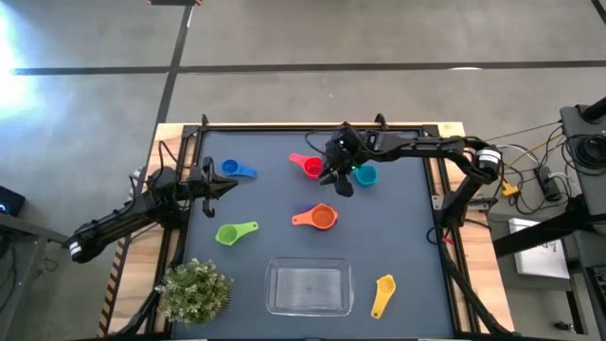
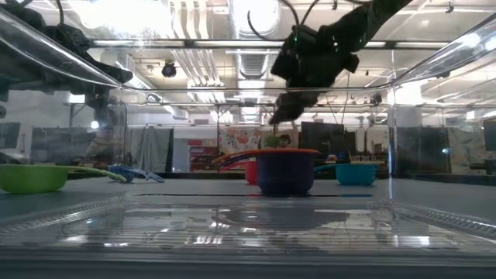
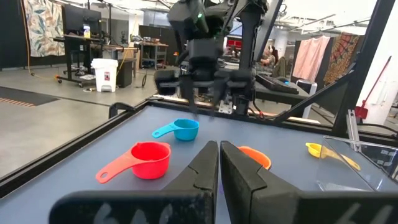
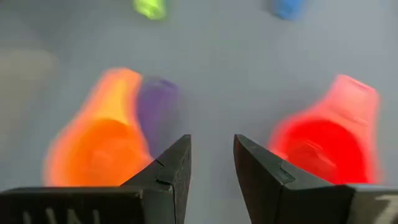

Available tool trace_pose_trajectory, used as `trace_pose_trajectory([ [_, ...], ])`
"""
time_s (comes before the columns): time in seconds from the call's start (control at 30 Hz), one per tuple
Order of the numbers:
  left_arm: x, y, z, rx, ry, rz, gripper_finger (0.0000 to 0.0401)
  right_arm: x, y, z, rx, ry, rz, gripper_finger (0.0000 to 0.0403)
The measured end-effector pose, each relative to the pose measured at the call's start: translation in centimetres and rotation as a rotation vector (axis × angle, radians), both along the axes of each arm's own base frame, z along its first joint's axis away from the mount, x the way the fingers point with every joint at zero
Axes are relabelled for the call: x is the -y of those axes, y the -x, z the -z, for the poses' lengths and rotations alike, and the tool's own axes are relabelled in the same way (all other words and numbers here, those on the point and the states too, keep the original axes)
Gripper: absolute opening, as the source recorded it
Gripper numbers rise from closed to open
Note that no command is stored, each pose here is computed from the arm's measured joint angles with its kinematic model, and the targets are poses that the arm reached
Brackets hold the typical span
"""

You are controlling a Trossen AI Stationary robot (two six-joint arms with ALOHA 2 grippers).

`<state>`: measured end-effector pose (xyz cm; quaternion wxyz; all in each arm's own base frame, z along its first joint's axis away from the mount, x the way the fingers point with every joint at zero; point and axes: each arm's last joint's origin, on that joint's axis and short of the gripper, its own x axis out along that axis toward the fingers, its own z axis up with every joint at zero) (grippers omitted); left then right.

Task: Nest measuring cups in basket
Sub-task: Stack the red measuring cup on top of the orange measuring cup

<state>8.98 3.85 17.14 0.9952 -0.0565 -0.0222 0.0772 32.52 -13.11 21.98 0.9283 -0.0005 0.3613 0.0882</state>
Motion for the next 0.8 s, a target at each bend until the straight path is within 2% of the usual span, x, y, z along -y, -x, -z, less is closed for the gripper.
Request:
trace_pose_trajectory([
  [0.07,0.0,0.0,0.0,0.0,0.0,0.0,0.0,0.4,0.2,0.9,-0.038,0.078,0.026,0.0103],
  [0.13,0.0,0.0,0.0,0.0,0.0,0.0,0.0,0.6,0.2,1.6,-0.041,0.111,0.019,0.0099],
  [0.33,0.0,0.0,0.0,0.001,0.0,0.0,0.0,1.0,-0.4,2.9,-0.037,0.138,-0.001,0.0093],
  [0.8,0.0,0.0,0.0,-0.001,0.0,0.0,0.0,2.1,-1.8,5.2,-0.118,0.189,0.044,0.0093],
])
